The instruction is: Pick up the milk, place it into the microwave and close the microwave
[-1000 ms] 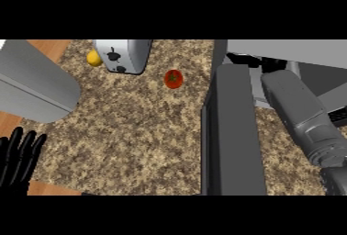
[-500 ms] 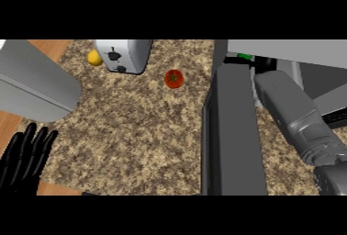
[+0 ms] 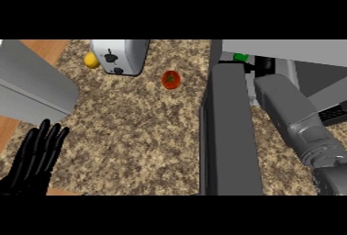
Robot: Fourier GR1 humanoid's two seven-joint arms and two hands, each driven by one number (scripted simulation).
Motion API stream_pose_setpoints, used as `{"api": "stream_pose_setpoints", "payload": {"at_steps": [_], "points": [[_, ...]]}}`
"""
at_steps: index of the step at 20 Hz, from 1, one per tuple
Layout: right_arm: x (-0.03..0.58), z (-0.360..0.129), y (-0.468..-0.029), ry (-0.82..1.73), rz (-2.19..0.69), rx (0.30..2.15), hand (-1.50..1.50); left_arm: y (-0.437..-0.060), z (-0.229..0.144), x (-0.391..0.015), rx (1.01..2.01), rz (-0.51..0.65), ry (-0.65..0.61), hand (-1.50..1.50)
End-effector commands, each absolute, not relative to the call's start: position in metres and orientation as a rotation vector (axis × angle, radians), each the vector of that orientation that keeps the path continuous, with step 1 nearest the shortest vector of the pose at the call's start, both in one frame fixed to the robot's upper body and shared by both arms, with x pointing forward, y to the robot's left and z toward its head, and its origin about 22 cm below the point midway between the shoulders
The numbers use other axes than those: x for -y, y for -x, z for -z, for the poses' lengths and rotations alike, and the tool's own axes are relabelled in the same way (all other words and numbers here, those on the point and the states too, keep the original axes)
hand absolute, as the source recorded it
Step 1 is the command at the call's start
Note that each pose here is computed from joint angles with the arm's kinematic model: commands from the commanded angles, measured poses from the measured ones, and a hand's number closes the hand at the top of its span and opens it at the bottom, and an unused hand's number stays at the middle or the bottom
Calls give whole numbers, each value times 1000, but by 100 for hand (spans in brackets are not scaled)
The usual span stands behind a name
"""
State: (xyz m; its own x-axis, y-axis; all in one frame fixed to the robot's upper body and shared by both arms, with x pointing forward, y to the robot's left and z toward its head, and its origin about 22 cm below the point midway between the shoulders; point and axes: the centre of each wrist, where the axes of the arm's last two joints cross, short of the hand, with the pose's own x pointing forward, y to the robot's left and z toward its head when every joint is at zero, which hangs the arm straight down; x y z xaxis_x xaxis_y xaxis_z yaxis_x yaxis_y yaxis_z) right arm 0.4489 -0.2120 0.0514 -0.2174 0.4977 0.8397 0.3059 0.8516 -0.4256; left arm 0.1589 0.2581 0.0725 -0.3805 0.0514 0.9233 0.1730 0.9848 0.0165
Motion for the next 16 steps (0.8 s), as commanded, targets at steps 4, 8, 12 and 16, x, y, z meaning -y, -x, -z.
{"api": "stream_pose_setpoints", "payload": {"at_steps": [4, 8, 12, 16], "points": [[234, -41, -442, 598, -180, 1824, -150, -158, -72, -248, 1956, 145, 165, -150], [244, -46, -444, 561, -195, 1827, -150, -155, -67, -243, 1942, 137, 164, -150], [246, -36, -439, 500, -197, 1831, -150, -158, -69, -235, 1961, 159, 173, -150], [249, -16, -428, 452, -161, 1848, -150, -164, -69, -233, 1950, 156, 164, -150]]}}
